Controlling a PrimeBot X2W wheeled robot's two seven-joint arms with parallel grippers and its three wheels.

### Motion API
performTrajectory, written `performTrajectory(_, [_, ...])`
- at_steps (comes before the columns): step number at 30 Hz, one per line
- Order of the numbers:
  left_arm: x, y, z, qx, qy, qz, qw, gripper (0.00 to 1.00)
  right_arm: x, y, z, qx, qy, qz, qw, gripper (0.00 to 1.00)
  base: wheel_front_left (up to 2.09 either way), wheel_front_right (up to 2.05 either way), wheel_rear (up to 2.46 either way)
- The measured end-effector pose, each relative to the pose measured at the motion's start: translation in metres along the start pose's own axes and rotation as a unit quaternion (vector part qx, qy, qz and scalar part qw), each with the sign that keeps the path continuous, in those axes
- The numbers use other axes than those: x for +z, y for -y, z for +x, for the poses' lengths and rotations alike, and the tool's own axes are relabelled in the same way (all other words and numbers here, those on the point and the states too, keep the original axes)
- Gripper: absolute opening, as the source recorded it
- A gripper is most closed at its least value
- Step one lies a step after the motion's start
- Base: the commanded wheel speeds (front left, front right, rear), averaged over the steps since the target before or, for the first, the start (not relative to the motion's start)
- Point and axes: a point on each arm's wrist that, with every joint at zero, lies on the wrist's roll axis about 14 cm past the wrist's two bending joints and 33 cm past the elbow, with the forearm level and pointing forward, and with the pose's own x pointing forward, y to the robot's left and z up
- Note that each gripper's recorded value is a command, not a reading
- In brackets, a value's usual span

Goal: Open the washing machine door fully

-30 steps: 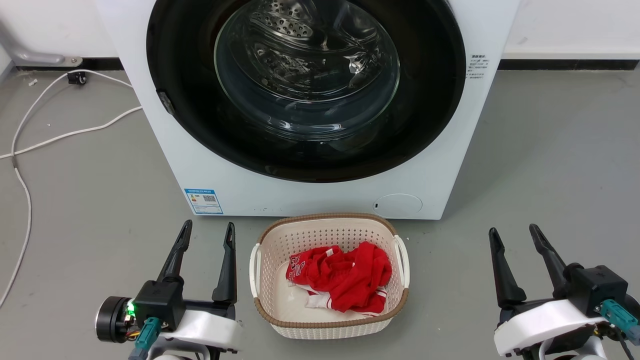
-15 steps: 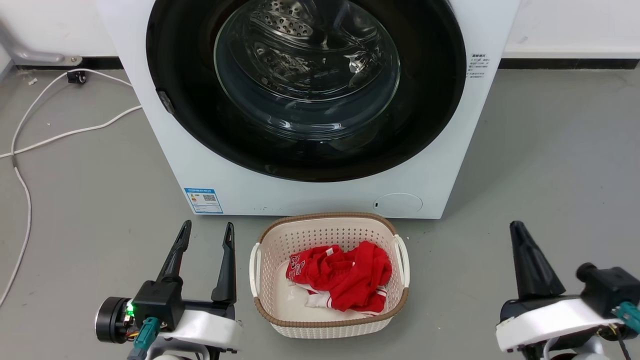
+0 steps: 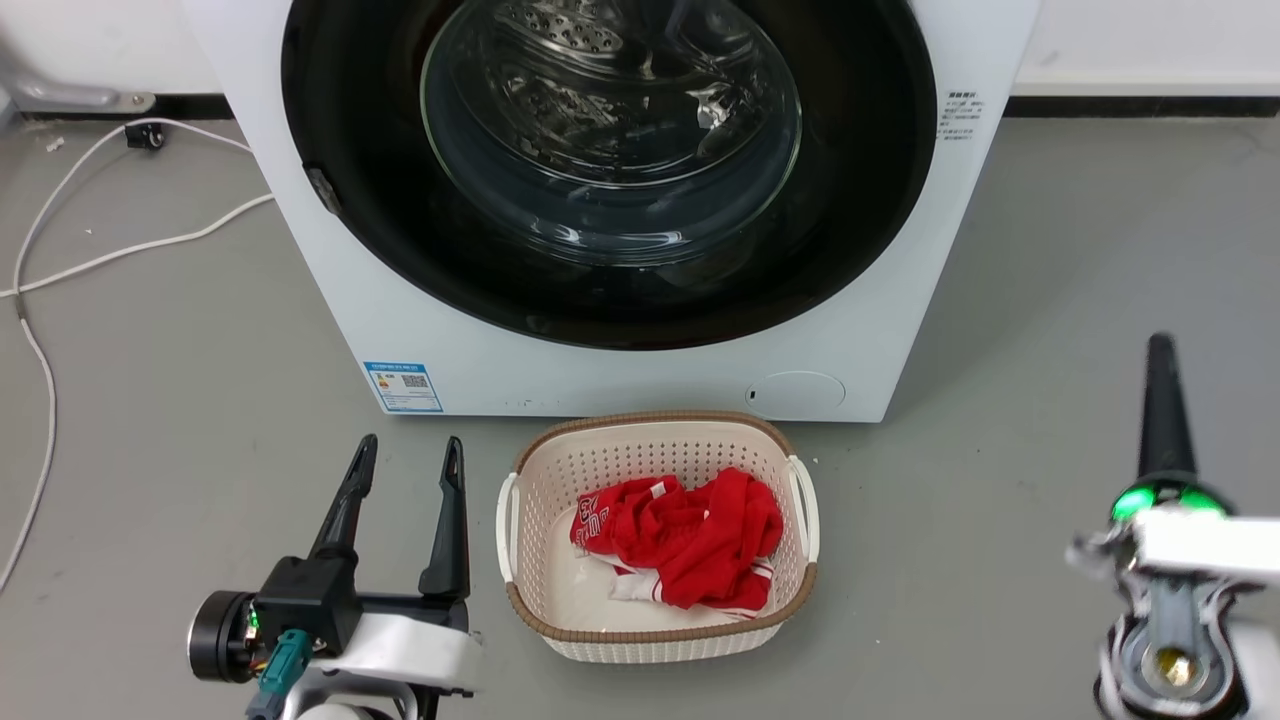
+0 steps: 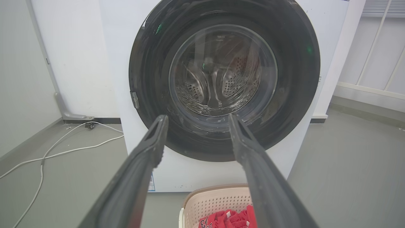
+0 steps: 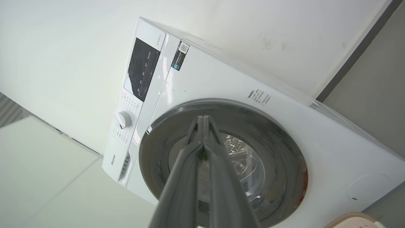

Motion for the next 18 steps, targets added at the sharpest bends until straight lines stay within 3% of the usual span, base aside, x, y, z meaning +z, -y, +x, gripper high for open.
performTrajectory(5, [-0.001,0.001,0.007,0.0,0.001,-0.005,1.0,1.0,0.02,0.006,0.032,-0.022,0.05,0.144,0.988,0.0,0.0,0.0,0.0])
performTrajectory(9, [-0.003,0.001,0.015,0.002,0.002,-0.005,1.0,1.0,0.027,0.013,0.061,-0.032,0.057,0.203,0.977,0.0,0.0,0.0,0.0])
performTrajectory(18, [-0.008,0.001,0.032,0.0,0.002,-0.008,1.0,1.0,0.034,0.011,0.142,-0.029,0.021,0.224,0.974,0.0,0.0,0.0,0.0])
